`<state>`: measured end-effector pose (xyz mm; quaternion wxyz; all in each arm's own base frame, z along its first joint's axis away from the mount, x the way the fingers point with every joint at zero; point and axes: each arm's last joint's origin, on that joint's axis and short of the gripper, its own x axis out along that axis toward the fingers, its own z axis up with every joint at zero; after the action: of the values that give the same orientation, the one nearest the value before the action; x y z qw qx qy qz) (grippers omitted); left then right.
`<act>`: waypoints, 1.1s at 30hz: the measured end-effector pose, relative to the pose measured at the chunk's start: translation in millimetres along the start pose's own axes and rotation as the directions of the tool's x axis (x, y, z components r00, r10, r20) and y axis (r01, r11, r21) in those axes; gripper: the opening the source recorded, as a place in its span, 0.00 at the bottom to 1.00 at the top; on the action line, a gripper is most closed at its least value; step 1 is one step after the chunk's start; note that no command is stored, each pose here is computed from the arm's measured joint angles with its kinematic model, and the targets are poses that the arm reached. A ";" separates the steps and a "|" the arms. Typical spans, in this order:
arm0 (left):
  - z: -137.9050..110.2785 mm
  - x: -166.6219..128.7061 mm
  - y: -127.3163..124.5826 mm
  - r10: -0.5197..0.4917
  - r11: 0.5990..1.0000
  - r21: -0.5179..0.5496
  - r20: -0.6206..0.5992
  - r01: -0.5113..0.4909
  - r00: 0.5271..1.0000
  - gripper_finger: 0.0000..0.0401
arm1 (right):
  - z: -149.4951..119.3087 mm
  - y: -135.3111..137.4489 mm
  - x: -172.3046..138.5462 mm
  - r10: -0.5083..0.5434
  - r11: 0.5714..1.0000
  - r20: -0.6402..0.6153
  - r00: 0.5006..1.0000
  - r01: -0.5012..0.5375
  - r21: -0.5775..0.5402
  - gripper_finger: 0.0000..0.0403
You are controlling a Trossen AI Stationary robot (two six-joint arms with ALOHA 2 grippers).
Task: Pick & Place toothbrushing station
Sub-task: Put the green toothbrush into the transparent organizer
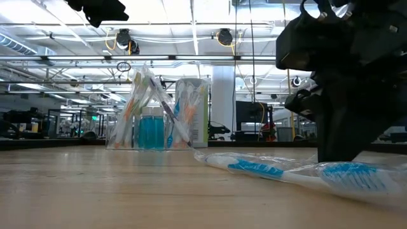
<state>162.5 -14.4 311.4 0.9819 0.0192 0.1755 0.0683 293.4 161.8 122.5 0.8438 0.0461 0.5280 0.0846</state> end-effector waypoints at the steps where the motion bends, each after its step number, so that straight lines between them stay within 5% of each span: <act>1: 0.0 0.0 0.0 0.000 1.000 0.000 0.000 0.000 1.000 0.40 | 2.4 0.4 -1.6 0.013 1.000 0.019 1.000 -0.013 -0.004 0.02; 8: 0.1 0.0 0.0 0.001 1.000 0.000 0.001 -0.001 1.000 0.40 | 17.4 0.0 -32.5 0.062 0.997 0.141 0.988 -0.054 -0.062 0.01; 17: 0.0 0.0 0.0 0.001 1.000 -0.002 0.000 -0.001 1.000 0.40 | 33.2 -3.6 -81.6 -0.044 0.988 0.359 0.932 0.093 -0.120 0.00; 23: -0.2 0.0 0.0 0.001 1.000 -0.027 -0.002 -0.001 1.000 0.40 | 25.7 0.6 -95.4 0.049 0.985 0.290 0.956 -0.094 0.145 0.02; 29: -0.1 0.0 0.0 0.001 1.000 -0.023 -0.001 -0.001 1.000 0.40 | 4.5 -2.5 -84.5 -0.031 0.931 0.084 0.996 -0.002 0.365 0.16; 33: -0.1 0.0 0.1 0.001 1.000 -0.023 -0.001 -0.001 1.000 0.40 | -4.2 -5.8 -77.3 -0.035 0.903 0.067 0.997 0.003 0.430 0.27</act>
<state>162.4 -14.3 311.3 0.9820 0.0081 0.1752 0.0707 257.2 141.2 188.0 0.8322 0.2289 0.5031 -0.0438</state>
